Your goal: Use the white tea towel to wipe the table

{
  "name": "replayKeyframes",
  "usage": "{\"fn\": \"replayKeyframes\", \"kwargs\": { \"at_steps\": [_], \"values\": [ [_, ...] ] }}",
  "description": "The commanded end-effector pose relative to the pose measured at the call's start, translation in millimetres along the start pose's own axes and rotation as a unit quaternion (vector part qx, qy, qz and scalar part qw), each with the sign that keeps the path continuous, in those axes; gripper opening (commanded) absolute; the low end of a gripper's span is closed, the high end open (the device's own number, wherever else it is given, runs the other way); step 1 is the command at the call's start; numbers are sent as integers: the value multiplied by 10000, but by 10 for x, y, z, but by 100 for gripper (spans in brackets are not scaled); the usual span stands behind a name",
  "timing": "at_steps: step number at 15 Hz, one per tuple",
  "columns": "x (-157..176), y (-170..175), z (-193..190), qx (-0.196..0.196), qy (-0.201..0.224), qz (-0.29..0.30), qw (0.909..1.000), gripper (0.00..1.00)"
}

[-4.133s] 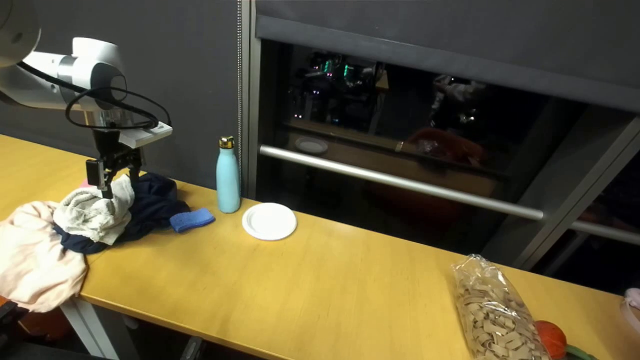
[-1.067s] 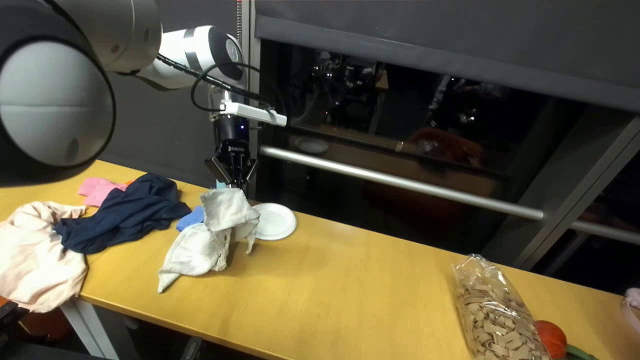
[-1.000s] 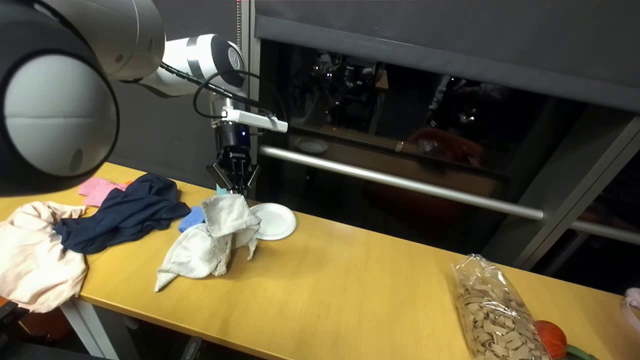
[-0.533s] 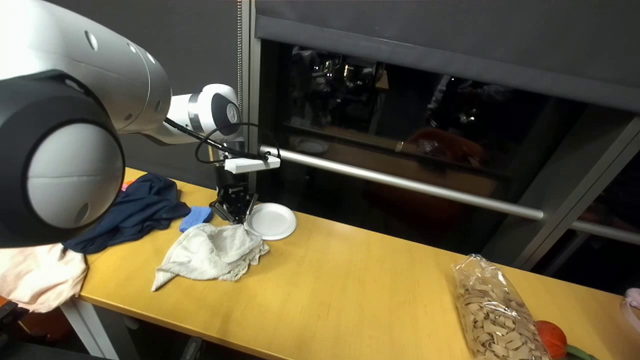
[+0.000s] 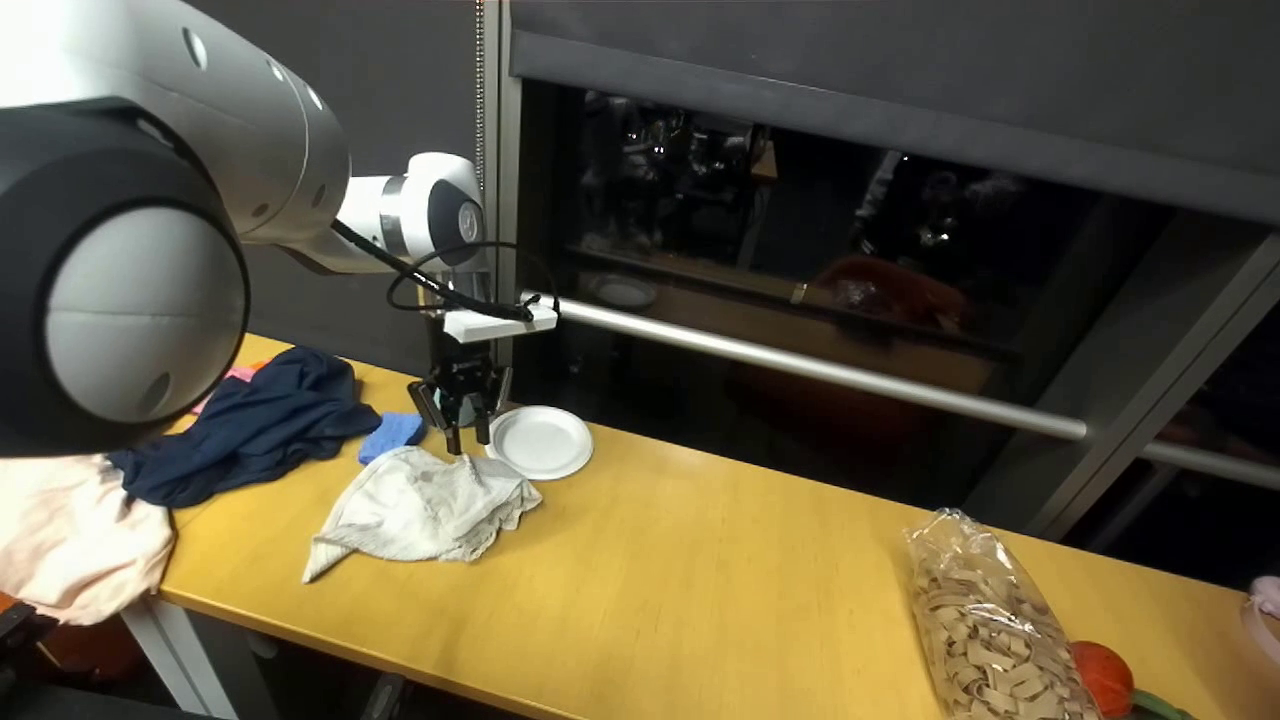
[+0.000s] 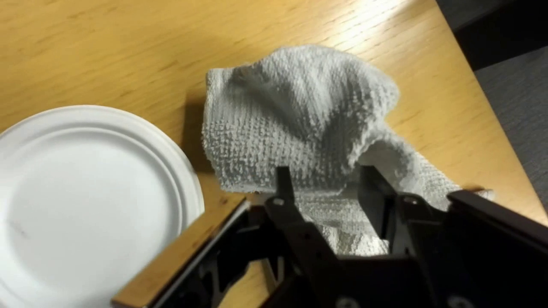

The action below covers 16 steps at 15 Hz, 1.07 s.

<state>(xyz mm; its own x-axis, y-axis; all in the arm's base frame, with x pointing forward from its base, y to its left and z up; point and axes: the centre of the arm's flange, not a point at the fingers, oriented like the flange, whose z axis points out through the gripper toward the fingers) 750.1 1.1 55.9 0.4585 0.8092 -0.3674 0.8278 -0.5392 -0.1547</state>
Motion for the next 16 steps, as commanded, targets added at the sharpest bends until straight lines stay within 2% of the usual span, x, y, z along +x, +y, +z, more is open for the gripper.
{"fn": "replayKeyframes", "kwargs": {
  "at_steps": [1,4,5,6,8,10,12,16],
  "values": [
    [-9,6,-10,0,11,8,10000,45],
    [-9,-1,27,34,-6,3,10000,45],
    [-7,-4,38,43,-12,1,10000,70],
    [-61,-62,-128,-68,45,-35,10000,72],
    [-219,-315,-504,-265,49,41,9996,85],
    [-236,-557,-747,-405,196,-79,9990,98],
    [-135,-761,-928,-386,239,-199,9988,100],
    [68,-1125,-1039,-272,-20,-252,9993,100]
  ]
}}
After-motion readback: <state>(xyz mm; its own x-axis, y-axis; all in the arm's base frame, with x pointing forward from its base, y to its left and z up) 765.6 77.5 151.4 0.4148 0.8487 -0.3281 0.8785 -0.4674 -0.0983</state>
